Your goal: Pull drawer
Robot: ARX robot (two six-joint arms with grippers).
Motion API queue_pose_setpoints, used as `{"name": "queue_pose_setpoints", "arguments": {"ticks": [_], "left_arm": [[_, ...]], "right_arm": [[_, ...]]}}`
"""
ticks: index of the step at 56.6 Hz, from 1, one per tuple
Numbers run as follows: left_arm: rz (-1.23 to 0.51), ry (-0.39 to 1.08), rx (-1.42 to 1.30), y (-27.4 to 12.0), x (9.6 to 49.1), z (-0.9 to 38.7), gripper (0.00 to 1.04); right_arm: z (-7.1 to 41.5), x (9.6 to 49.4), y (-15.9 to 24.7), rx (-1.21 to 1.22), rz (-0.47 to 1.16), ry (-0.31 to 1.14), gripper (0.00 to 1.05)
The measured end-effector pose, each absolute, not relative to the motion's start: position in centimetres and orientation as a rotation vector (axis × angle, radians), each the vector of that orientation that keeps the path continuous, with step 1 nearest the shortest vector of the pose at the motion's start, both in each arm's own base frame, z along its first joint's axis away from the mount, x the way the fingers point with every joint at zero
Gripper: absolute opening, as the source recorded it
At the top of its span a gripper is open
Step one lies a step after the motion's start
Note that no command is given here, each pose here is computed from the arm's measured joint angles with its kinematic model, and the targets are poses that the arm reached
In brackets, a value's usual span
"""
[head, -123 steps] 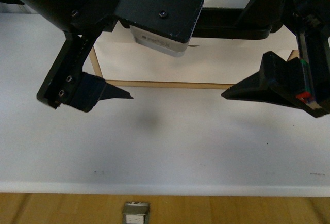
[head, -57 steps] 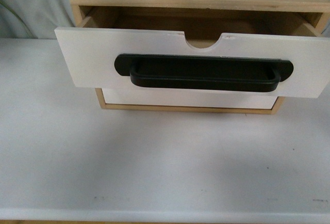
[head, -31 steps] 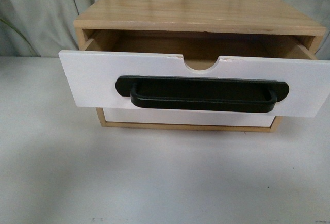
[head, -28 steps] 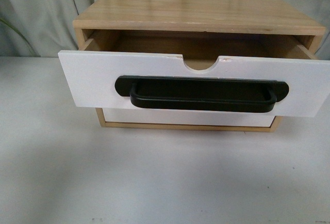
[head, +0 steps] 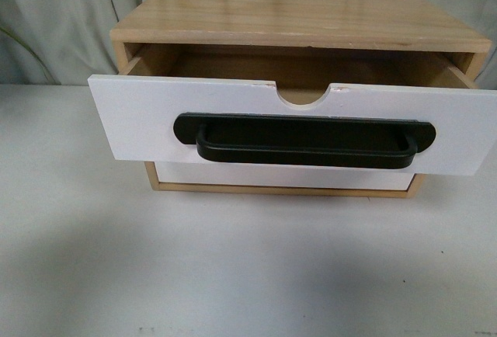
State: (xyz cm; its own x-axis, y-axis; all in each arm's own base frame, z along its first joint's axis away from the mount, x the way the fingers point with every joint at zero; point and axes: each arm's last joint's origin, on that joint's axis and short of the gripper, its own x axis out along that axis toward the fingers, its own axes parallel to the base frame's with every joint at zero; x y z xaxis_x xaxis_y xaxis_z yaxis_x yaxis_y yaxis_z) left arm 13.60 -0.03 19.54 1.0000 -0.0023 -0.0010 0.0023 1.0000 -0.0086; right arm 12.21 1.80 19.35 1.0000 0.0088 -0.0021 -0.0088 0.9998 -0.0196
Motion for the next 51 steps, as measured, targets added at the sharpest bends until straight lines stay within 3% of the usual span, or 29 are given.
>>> {"name": "queue_pose_setpoints", "arguments": {"ticks": [11,14,51], "left_arm": [[-0.002,0.002,-0.008,0.0,12.8,18.6,0.10],[-0.003,0.002,-0.009,0.0,12.6,18.4,0.04],[-0.002,-0.015,-0.004,0.0,11.0,17.0,0.04]], "right_arm": [[18.5,11.7,1.1,-0.017,0.014,0.003,0.01],[18.3,11.6,0.6,-0.014,0.036,0.002,0.01],[16.6,9.8,0.0,-0.010,0.003,-0.004,0.01]]}}
